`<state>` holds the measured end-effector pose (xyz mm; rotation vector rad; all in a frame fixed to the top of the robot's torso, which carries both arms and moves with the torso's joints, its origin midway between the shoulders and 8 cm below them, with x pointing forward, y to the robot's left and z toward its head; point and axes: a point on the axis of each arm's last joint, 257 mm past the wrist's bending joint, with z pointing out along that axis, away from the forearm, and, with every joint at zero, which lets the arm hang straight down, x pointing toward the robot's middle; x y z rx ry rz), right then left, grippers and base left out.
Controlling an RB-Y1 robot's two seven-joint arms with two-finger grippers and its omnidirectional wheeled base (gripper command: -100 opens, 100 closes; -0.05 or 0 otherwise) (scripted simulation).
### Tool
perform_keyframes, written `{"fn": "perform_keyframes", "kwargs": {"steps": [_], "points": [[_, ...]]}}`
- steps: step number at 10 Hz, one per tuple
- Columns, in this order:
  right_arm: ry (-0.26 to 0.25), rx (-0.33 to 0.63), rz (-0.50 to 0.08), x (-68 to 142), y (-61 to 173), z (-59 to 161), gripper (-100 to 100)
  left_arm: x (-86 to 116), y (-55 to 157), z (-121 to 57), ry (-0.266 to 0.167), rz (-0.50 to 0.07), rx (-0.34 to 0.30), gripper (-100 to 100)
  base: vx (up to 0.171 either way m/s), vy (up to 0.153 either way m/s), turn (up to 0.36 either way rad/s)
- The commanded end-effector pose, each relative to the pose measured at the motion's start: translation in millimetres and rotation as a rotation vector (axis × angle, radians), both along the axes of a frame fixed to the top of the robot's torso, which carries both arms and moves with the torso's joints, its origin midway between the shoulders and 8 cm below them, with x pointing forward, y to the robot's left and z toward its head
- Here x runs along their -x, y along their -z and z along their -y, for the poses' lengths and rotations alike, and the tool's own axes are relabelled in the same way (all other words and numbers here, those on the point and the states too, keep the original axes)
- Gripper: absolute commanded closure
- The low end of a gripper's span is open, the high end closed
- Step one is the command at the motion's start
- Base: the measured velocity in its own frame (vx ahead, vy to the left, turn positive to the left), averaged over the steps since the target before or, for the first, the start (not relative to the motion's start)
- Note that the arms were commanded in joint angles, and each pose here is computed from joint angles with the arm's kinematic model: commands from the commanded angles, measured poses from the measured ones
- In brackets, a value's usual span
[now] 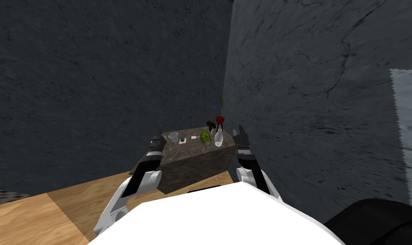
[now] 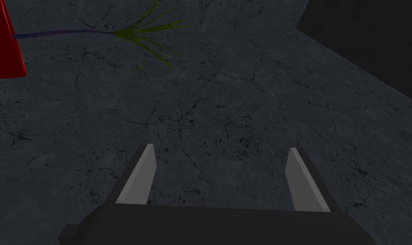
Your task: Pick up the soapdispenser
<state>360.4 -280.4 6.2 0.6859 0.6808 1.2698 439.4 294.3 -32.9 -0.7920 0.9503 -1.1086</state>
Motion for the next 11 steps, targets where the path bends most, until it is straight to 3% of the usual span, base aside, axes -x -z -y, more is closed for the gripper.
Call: {"fn": "perform_keyframes", "kwargs": {"steps": [1,11], "points": [[0.0,0.0,0.0,0.0,0.0,0.0,0,-10.0,0.7,-0.8,0.0,-0.025,0.0,-100,-0.039,-0.011,-0.004],[0.0,0.0,0.0,0.0,0.0,0.0,0,-45.6,28.7,-12.5,-0.025,-0.21,0.016,-100,-0.021,-0.012,-0.002]]}}
